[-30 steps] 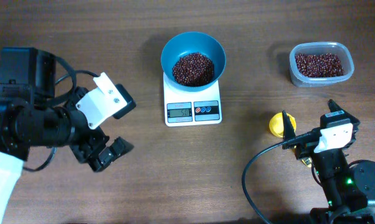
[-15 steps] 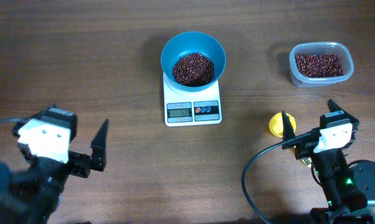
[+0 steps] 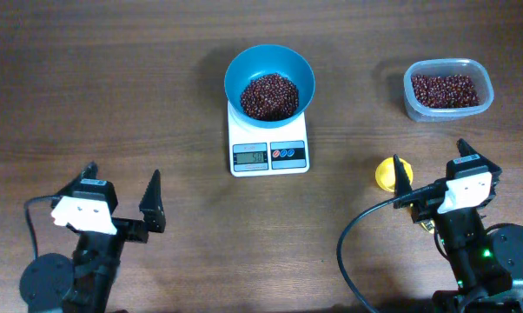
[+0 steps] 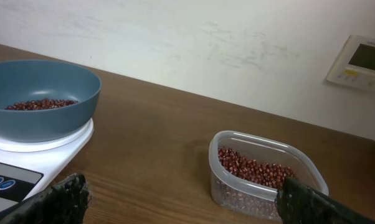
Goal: Scoop item into bowl and weigh 50g on scale
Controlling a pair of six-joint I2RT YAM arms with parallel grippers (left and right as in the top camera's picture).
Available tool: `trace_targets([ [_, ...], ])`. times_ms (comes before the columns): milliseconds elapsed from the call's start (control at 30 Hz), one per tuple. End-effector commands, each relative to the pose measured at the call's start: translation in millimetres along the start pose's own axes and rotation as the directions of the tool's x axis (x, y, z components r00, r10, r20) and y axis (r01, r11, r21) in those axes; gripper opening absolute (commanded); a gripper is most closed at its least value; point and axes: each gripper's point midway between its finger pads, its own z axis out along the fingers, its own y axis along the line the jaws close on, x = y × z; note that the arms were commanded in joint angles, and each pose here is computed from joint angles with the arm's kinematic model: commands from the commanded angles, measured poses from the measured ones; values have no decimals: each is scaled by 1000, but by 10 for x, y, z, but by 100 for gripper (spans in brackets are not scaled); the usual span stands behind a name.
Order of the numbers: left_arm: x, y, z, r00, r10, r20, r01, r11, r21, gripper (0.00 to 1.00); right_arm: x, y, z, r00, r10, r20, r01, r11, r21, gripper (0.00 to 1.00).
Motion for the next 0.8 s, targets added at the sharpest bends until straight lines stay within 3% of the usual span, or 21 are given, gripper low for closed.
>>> trace_targets([
  [0,-62,-61,5,999,-30,35,29,999,27,99,28,14,3,1000,4,-3,-4,1000,-2,99],
  [167,-122,-40,19,995,-61,80,60,998,17,99,28,14,3,1000,4,-3,-4,1000,-2,99],
  [267,7,-35,26,996,-80,28,79,997,11,99,28,14,3,1000,4,-3,-4,1000,-2,99],
  [767,32,-80,43,997,-70,17,70,998,4,99,28,14,3,1000,4,-3,-4,1000,-2,99],
])
